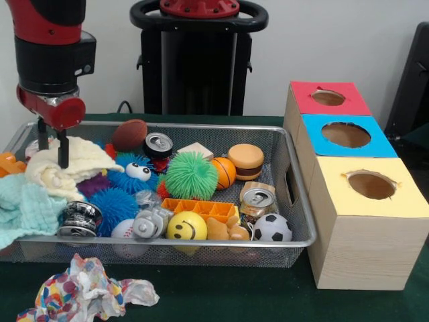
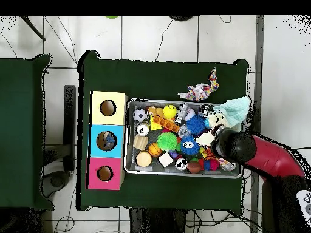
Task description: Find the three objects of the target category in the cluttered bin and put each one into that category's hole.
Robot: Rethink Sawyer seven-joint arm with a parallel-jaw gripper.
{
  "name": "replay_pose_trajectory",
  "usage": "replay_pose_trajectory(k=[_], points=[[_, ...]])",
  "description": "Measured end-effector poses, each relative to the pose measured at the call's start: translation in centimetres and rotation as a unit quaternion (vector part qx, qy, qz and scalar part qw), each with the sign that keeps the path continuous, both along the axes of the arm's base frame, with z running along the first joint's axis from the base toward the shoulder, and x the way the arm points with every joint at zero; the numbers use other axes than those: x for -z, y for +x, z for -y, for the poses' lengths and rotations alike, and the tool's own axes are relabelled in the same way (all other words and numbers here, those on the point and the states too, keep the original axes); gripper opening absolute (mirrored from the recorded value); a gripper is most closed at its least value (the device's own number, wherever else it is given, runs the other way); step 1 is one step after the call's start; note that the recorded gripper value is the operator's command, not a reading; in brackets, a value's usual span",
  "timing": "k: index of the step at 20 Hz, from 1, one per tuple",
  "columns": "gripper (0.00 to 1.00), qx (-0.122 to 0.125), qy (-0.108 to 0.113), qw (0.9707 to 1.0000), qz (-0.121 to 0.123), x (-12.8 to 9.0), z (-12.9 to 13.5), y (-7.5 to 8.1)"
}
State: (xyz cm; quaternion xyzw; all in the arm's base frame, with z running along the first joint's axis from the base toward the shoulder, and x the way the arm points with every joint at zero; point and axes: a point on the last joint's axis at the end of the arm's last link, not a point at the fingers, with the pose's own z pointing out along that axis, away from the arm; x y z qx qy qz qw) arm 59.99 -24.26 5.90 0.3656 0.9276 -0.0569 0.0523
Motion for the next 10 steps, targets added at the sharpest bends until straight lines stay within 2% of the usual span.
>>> replay_pose_trajectory(k=[10], points=[[1.00,-0.008,0.006,1.0000,0.002,0.08,-1.14,0.44]])
